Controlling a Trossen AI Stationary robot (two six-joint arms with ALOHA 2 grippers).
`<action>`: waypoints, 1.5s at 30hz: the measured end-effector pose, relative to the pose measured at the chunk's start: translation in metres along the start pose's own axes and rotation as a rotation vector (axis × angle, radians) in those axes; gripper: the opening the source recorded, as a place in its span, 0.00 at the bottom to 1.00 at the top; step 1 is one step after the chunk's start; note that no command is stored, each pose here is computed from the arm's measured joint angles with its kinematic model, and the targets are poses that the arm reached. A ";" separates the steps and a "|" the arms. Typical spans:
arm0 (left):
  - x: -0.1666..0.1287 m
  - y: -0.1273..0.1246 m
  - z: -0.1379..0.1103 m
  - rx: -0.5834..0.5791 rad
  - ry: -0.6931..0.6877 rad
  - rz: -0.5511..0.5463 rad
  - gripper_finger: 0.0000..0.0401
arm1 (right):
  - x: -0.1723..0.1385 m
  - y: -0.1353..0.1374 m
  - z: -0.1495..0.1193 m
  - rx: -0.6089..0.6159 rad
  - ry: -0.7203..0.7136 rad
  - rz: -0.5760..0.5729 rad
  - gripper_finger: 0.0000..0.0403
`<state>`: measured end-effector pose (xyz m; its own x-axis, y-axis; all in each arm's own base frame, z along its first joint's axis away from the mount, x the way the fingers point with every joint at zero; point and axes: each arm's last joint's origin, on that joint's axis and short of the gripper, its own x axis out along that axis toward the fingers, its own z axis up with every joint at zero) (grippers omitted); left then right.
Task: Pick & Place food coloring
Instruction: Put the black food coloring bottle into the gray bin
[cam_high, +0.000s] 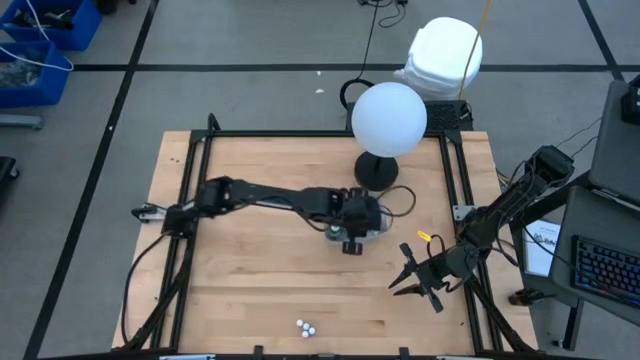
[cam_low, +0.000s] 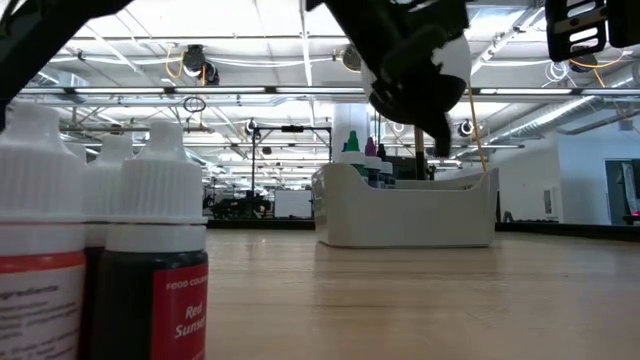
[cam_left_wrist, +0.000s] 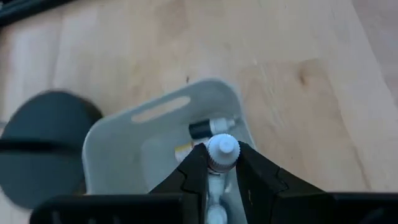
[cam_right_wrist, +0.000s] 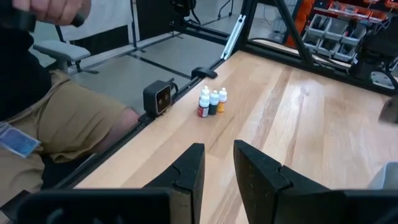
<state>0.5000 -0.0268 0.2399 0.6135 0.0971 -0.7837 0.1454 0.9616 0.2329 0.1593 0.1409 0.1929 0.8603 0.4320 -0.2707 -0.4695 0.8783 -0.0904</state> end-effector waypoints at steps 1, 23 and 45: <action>0.005 -0.001 0.002 0.017 -0.004 0.002 0.17 | 0.000 0.000 0.000 0.000 0.001 0.000 0.19; 0.041 0.006 -0.011 -0.007 0.043 -0.010 0.17 | -0.004 -0.001 -0.010 0.006 -0.081 -0.001 0.19; 0.059 0.007 -0.025 -0.131 0.024 -0.009 0.17 | -0.005 -0.001 -0.006 -0.020 -0.112 -0.003 0.19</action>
<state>0.5177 -0.0077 0.1803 0.5933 0.0927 -0.7996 0.0475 0.9876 0.1497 0.1546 0.1365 0.1880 0.8782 0.4502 -0.1617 -0.4694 0.8760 -0.1106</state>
